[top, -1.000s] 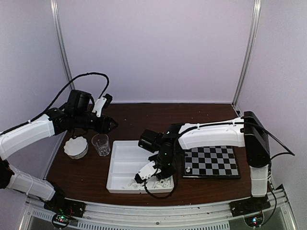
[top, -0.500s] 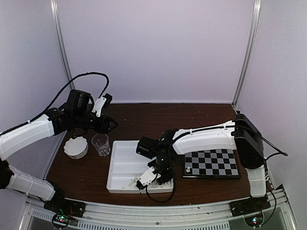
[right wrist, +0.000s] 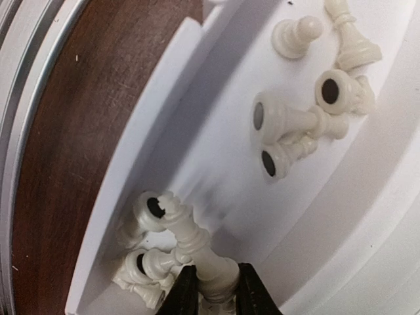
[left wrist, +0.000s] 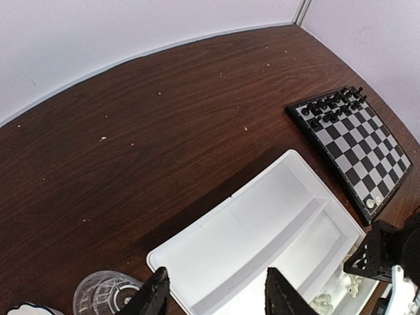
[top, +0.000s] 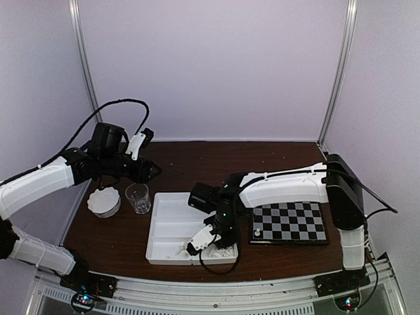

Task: Set up the chess pieces on the board
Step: Pick up the chess pile from the storage box.

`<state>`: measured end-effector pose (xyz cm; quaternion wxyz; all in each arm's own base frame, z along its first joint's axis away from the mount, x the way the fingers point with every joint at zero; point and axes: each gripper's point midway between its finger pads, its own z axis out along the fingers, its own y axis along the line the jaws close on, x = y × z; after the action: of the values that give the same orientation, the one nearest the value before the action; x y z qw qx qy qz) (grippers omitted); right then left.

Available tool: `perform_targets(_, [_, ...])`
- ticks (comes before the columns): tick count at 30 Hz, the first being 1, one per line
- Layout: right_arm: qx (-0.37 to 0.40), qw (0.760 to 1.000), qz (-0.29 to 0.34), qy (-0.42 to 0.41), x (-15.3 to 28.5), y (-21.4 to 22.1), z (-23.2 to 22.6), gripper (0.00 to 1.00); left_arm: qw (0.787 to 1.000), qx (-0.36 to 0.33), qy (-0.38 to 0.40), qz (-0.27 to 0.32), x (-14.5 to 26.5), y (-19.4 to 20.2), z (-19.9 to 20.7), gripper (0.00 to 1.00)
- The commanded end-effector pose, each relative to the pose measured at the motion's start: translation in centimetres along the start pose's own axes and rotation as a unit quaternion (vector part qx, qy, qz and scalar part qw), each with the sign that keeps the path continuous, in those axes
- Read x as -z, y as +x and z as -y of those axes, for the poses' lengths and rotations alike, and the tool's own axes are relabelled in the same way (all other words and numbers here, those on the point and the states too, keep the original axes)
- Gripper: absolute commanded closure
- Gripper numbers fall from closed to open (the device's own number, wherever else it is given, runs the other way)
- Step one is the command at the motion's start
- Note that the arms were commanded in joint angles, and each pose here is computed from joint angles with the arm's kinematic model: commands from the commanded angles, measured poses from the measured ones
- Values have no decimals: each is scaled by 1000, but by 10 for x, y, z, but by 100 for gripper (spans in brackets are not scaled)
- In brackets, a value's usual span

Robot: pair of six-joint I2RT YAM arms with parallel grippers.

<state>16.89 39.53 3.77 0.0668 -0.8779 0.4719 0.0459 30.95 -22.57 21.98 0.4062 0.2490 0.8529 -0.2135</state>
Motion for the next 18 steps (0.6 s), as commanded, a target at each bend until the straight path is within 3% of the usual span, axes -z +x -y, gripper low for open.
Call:
perform_targets(1, [-57, 995, 74, 31, 58, -6, 12, 84, 999, 5, -2, 40, 7, -13, 3, 50])
perform_targets(11, [-226, 944, 240, 19, 127, 5, 31, 85, 992, 7, 72, 100, 10, 30, 82, 50])
perform_targets(18, [-289, 911, 294, -4, 145, 17, 29, 85, 981, -6, 152, 119, 4, 34, 151, 49])
